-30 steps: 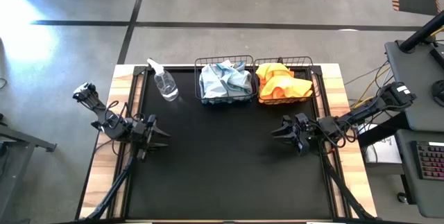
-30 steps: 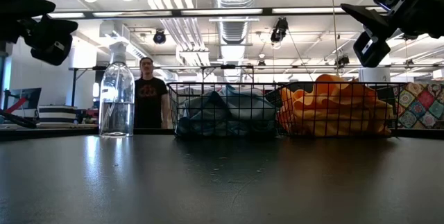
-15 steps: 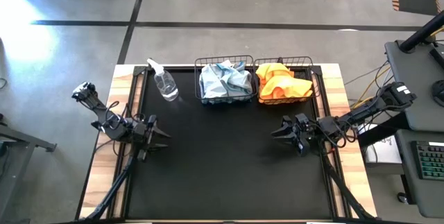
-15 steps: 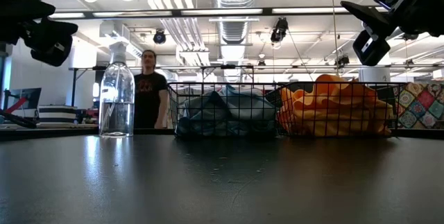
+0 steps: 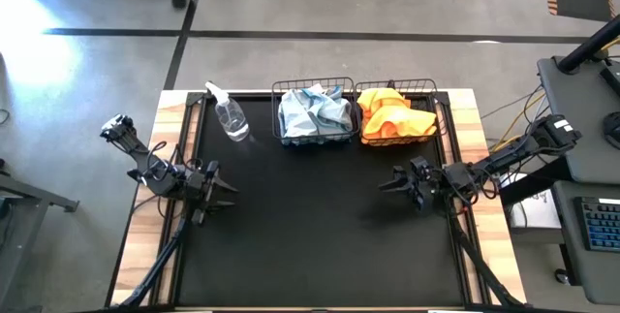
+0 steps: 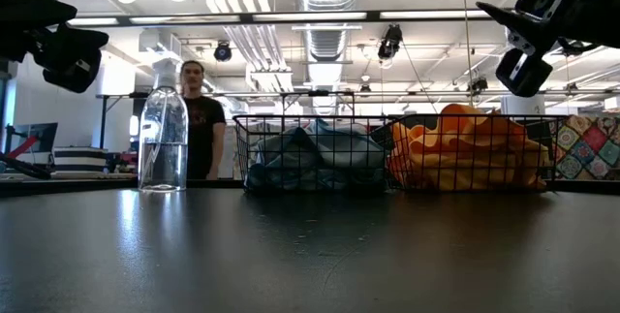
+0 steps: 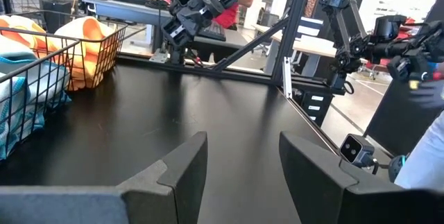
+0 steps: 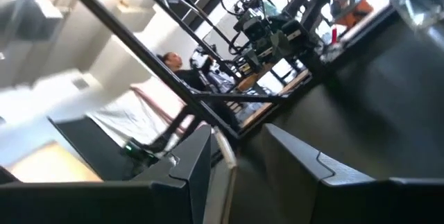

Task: Sort microfiber towel by color & place in baskets
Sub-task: Return to Home Position

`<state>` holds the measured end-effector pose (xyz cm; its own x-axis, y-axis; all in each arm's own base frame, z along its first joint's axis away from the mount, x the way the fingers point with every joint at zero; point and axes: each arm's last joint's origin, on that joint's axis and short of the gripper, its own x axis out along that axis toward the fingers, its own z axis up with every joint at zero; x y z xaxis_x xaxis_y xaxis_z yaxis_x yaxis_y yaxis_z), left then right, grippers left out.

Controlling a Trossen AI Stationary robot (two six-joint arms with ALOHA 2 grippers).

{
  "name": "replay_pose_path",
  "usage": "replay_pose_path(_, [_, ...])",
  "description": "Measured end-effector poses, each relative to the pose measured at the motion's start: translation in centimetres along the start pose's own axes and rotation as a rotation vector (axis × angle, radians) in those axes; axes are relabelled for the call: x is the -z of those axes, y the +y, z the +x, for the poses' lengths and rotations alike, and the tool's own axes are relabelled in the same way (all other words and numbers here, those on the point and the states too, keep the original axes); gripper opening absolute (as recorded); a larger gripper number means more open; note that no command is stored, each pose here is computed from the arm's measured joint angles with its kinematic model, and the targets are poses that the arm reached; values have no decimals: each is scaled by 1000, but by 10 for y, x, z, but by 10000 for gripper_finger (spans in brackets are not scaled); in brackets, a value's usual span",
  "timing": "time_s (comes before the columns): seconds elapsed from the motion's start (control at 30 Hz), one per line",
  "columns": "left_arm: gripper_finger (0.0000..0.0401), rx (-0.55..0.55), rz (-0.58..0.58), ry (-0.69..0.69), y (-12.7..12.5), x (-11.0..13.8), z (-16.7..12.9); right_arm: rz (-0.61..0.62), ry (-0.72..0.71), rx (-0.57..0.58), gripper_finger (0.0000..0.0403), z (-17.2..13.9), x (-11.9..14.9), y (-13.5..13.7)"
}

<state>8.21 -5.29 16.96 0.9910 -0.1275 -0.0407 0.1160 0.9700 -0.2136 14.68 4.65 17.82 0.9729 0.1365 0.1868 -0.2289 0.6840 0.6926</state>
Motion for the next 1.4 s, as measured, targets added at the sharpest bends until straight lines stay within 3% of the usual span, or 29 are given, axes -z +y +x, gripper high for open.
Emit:
replay_pose_path(0.13, [165, 0, 0, -1, 0, 0, 0, 80, 0, 1, 124, 0, 0, 0])
replay_pose_path(0.4, [165, -1, -1, -2, 0, 0, 0, 40, 5, 5, 134, 0, 0, 0])
replay_pose_path(0.93, [165, -4, -2, -4, 0, 0, 0, -481, -47, -27, 123, -12, -13, 9])
replay_pose_path(1.4, [165, -3, -3, -4, 0, 0, 0, -494, -98, -51, 132, -36, -27, 15])
